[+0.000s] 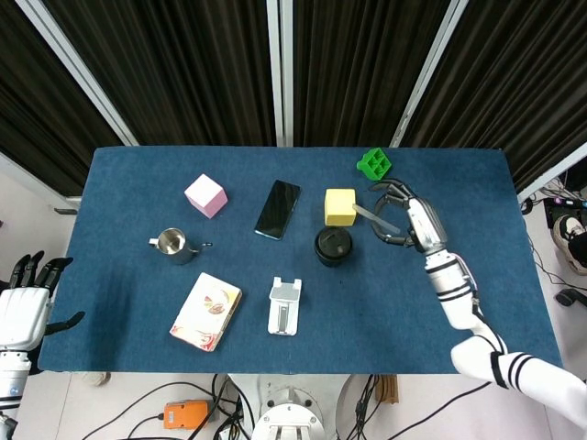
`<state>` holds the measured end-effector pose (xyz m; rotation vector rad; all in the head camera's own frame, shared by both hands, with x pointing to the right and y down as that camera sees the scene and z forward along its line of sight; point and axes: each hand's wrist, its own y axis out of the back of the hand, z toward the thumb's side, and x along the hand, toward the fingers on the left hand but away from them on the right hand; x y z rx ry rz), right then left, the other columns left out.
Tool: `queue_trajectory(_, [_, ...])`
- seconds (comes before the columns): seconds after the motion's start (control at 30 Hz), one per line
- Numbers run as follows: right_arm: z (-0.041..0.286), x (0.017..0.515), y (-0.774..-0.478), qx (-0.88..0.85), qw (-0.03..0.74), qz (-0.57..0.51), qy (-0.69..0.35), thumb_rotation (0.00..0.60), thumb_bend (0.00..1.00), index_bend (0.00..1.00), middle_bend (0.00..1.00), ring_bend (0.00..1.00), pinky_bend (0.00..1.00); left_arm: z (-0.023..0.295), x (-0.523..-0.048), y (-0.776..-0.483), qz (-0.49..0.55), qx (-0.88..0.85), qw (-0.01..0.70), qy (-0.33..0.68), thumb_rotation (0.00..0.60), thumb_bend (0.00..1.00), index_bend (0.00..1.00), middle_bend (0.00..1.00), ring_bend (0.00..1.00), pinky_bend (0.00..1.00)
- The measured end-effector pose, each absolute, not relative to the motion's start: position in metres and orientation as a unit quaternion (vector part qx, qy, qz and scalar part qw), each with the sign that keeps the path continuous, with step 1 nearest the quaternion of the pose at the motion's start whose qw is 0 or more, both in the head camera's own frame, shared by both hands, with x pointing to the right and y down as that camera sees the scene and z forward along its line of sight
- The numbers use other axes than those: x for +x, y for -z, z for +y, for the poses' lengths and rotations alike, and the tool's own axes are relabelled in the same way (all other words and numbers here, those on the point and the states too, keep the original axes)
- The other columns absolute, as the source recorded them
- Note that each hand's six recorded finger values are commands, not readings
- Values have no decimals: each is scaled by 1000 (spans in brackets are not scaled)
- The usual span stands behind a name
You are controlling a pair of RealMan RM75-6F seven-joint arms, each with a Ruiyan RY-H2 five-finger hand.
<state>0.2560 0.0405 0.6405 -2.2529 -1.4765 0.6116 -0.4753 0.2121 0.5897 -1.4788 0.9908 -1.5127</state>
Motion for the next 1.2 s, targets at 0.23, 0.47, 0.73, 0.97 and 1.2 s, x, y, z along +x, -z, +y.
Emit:
queue_trajectory(0.23, [49,210,-648,-802,113,-577,-108,600,571,715,367,252,352,212,-477,-590,392,-581,390,597,600,27,153,173,5,0])
queue_trajectory(0.47, [61,193,-665,-783,119,-606,-75,600,570,706,367,253,352,214,-479,-592,393,-581,386,599,600,27,153,173,5,0])
queue_trajectory(0.73, [78,184,-685,-780,97,-615,-56,600,570,698,367,253,350,215,-480,-593,395,-582,385,597,600,27,153,173,5,0])
queue_trajectory(0.97, [86,183,-696,-784,87,-611,-64,600,570,698,367,253,349,215,-481,-594,396,-583,383,597,600,27,153,173,5,0])
queue_trajectory(1.2, [88,182,-700,-788,84,-606,-70,600,570,697,367,253,347,215,-481,-595,396,-582,382,599,600,26,153,173,5,0])
